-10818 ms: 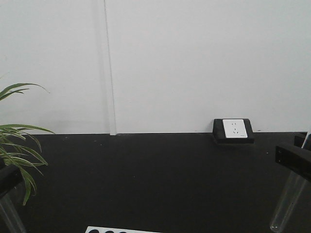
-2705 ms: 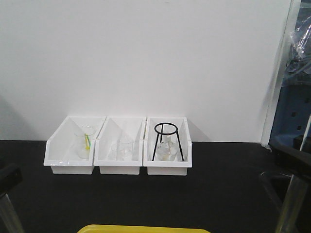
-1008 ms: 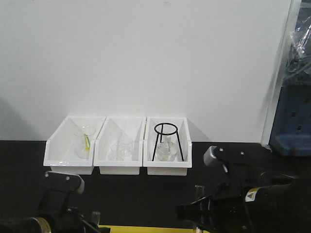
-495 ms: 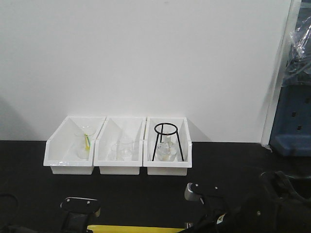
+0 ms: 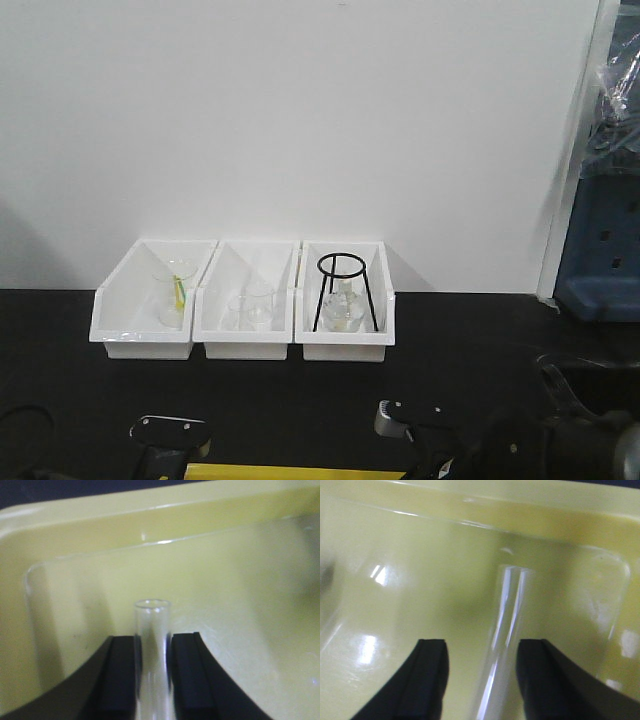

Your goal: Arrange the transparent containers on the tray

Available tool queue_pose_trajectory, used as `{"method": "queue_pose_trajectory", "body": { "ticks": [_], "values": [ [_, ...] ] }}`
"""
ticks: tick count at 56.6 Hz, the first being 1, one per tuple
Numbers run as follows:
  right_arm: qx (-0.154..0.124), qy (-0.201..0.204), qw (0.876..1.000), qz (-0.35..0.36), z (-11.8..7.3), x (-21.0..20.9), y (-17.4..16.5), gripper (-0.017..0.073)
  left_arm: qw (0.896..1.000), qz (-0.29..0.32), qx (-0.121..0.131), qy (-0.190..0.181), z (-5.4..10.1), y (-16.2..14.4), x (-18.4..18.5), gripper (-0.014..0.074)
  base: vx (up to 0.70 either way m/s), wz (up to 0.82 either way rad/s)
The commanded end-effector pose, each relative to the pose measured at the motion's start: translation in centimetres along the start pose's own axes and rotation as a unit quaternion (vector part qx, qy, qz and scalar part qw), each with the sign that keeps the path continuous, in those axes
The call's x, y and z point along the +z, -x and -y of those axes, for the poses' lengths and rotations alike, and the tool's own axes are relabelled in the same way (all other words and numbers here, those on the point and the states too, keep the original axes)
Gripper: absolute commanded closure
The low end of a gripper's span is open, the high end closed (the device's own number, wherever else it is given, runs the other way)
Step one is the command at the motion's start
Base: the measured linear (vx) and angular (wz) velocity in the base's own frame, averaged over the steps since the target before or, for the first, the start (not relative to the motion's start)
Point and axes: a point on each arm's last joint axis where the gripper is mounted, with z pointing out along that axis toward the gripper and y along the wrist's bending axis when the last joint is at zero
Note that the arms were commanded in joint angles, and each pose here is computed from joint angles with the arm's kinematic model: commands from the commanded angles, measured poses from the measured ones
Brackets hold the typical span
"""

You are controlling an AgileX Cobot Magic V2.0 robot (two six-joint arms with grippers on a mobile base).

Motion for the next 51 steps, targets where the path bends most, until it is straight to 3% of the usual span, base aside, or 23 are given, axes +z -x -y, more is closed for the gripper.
{"method": "queue_pose_trajectory", "body": {
  "ticks": [1,10,17,26,33,40,46,51],
  "values": [
    [-0.006,0.013,0.999,0.048,-0.8,-1.7,1.4,0.0085,0.999,0.051,0.000,-0.017,0.8,1.6,-1.2,0.0184,0.00,0.00],
    [-0.004,0.016,0.999,0.041,-0.9,-1.9,1.3,0.0064,0.998,0.053,0.001,-0.018,0.8,1.7,-1.3,0.0099,0.00,0.00],
    [-0.012,0.022,0.997,0.073,-1.3,-3.6,1.7,0.0073,0.997,0.073,0.001,-0.026,1.1,2.1,-2.5,0.0081,0.00,0.00],
    [-0.063,0.037,0.982,0.174,-2.6,-8.7,2.4,0.0111,0.988,0.145,0.021,-0.048,1.7,3.5,-6.1,0.0081,0.00,0.00],
    [-0.124,0.046,0.956,0.260,-3.7,-14.3,1.9,0.0160,0.974,0.210,0.053,-0.065,2.2,4.2,-10.3,0.0081,0.00,0.00],
    [-0.202,0.038,0.915,0.348,-4.4,-21.0,-0.3,0.0239,0.951,0.286,0.087,-0.084,2.4,4.2,-15.9,0.0081,0.00,0.00],
    [-0.238,0.025,0.880,0.410,-4.5,-25.4,-2.4,0.0326,0.924,0.354,0.113,-0.094,2.4,3.6,-20.5,0.0104,0.00,0.00],
    [-0.254,0.016,0.863,0.436,-4.3,-27.5,-3.9,0.0398,0.902,0.400,0.122,-0.103,2.2,2.9,-23.7,0.0159,0.00,0.00]
  ]
}}
